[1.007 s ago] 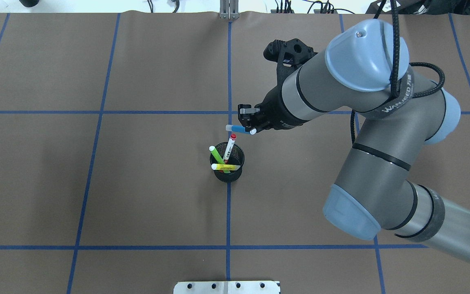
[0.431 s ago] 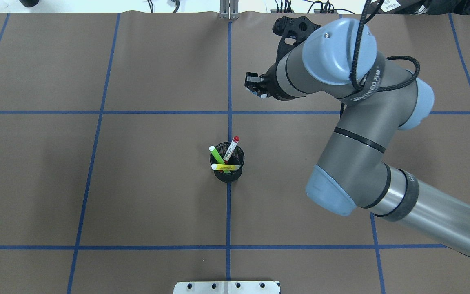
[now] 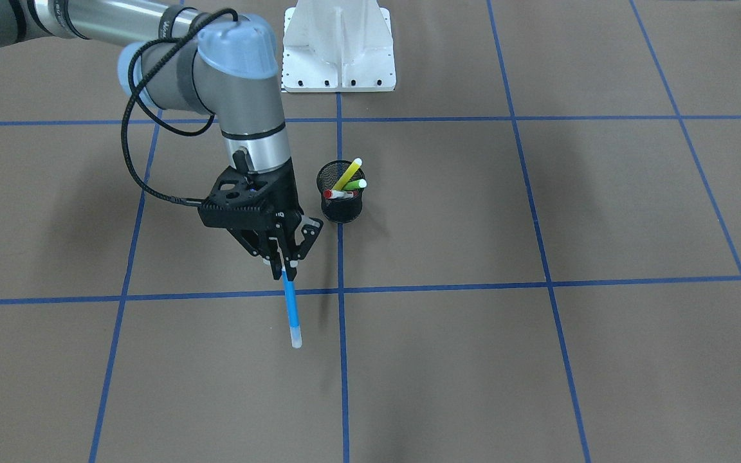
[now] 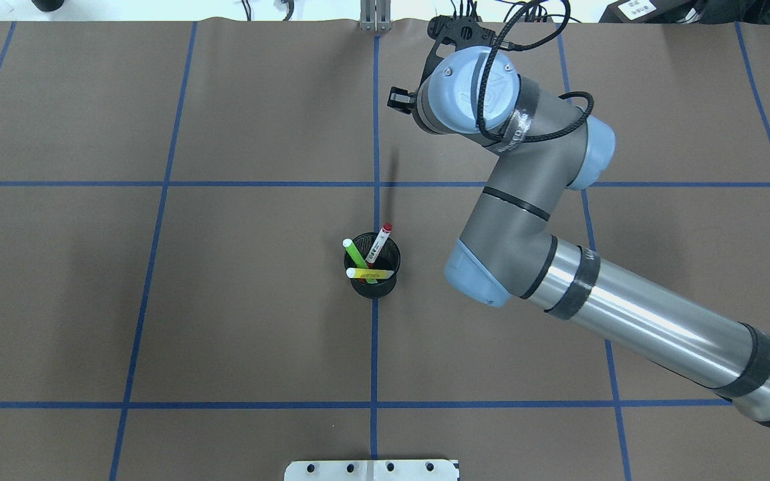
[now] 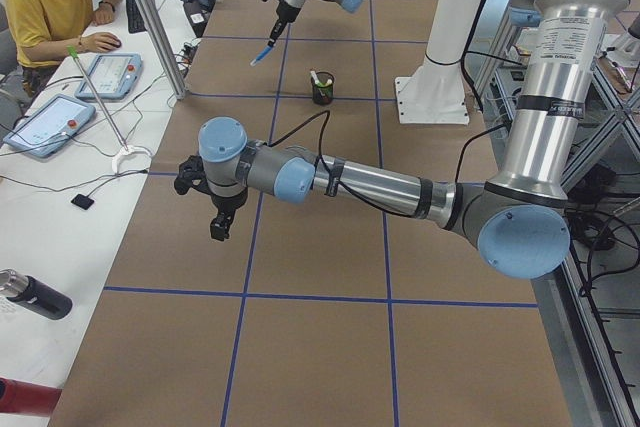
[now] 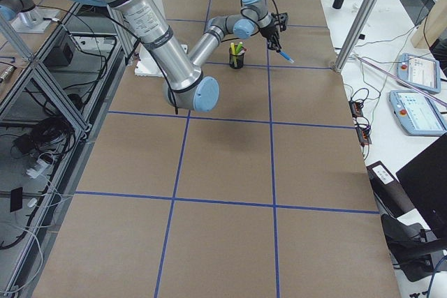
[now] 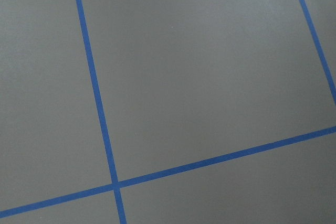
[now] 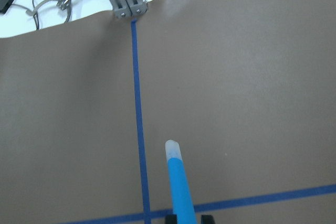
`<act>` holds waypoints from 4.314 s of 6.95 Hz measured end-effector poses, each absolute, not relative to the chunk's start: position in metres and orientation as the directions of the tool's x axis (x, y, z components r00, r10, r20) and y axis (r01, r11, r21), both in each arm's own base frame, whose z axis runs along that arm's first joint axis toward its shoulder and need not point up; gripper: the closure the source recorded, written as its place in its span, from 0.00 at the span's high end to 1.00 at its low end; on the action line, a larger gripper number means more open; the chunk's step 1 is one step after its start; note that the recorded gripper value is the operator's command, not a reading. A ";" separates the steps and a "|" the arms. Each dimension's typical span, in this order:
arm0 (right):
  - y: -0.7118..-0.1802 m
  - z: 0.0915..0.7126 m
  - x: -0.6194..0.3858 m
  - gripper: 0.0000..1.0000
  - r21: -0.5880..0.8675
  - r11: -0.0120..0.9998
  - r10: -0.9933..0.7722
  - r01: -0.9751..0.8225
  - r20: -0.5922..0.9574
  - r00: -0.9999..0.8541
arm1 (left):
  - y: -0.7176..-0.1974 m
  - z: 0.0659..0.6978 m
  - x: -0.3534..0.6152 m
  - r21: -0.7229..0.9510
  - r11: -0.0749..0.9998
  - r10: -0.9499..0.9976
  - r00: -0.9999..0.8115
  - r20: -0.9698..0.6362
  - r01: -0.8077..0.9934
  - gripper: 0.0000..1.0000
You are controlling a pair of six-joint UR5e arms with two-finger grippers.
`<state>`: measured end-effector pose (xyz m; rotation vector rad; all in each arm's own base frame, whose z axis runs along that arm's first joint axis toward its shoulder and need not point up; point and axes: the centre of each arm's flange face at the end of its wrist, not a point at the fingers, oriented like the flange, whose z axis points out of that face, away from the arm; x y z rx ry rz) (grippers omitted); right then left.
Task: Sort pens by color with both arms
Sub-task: 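Carry the blue marker farther from the robot and lay it down, then withdraw the right gripper while the left arm moves toward the cup, then lower the left gripper into the cup and grasp the red marker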
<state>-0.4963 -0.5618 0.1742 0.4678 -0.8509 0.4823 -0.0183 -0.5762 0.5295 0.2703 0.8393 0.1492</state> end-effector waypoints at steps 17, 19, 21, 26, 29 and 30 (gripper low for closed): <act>-0.629 0.251 -0.453 0.99 0.190 0.907 0.059 -0.375 0.826 0.560 | -0.596 0.443 0.034 0.312 0.944 0.187 0.610 -0.770 0.104 1.00; -0.637 0.259 -0.406 0.99 0.106 0.957 0.060 -0.269 0.838 0.542 | -0.595 0.395 0.090 0.297 0.951 0.193 0.574 -0.796 0.091 1.00; -0.641 0.272 -0.375 0.99 0.074 0.976 0.045 -0.203 0.848 0.528 | -0.599 0.329 0.167 0.224 0.970 0.129 0.574 -0.809 0.099 1.00; -0.638 0.295 -0.349 0.99 0.085 0.980 0.023 -0.177 0.845 0.534 | -0.556 0.171 0.368 -0.038 0.989 -0.131 0.707 -0.695 0.145 1.00; -0.637 0.316 -0.341 0.99 0.071 0.986 0.024 -0.153 0.838 0.544 | -0.556 0.089 0.473 -0.182 0.968 -0.249 0.749 -0.613 0.173 1.00; -0.639 0.320 -0.330 0.99 0.059 0.989 0.022 -0.135 0.846 0.532 | -0.559 0.067 0.506 -0.221 0.957 -0.282 0.762 -0.582 0.186 1.00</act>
